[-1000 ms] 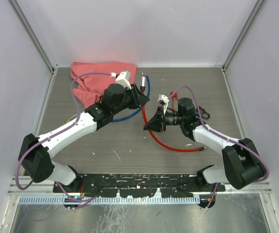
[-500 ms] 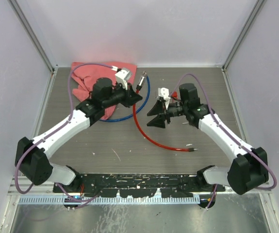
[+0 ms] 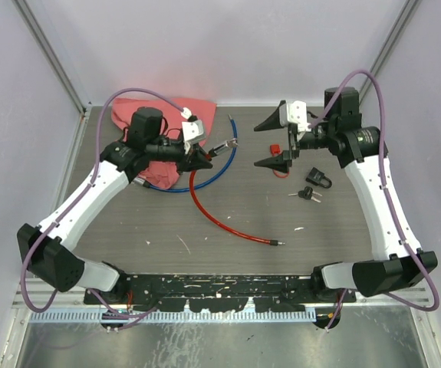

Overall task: Lock with the key
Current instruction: Lock the lock.

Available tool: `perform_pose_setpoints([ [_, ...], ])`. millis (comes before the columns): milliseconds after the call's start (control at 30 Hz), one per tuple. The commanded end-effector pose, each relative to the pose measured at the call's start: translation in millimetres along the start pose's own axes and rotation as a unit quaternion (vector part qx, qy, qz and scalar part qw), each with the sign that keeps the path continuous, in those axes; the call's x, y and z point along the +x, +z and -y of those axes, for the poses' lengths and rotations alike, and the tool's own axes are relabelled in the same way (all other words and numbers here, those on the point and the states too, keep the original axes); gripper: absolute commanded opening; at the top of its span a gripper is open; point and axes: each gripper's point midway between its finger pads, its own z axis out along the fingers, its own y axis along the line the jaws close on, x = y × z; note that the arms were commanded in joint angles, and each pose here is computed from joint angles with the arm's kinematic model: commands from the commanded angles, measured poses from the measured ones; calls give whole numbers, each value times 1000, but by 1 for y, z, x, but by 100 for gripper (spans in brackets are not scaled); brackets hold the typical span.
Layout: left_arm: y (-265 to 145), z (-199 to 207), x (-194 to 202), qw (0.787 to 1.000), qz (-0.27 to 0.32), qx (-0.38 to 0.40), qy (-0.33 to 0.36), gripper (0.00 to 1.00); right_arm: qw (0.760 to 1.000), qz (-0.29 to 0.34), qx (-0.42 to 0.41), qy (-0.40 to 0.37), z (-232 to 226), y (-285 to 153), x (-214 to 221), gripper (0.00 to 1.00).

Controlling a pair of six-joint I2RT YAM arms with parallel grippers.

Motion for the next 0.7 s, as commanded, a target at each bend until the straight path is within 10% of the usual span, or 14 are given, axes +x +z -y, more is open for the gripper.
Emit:
perform_pose_setpoints([
  [0, -12, 4, -15, 997, 16, 46, 58, 0, 998, 53, -28, 26, 5, 3, -29, 90],
  [667, -12, 13, -25, 995, 37, 82, 49, 0, 988, 79, -38, 128, 14, 49, -35, 55],
])
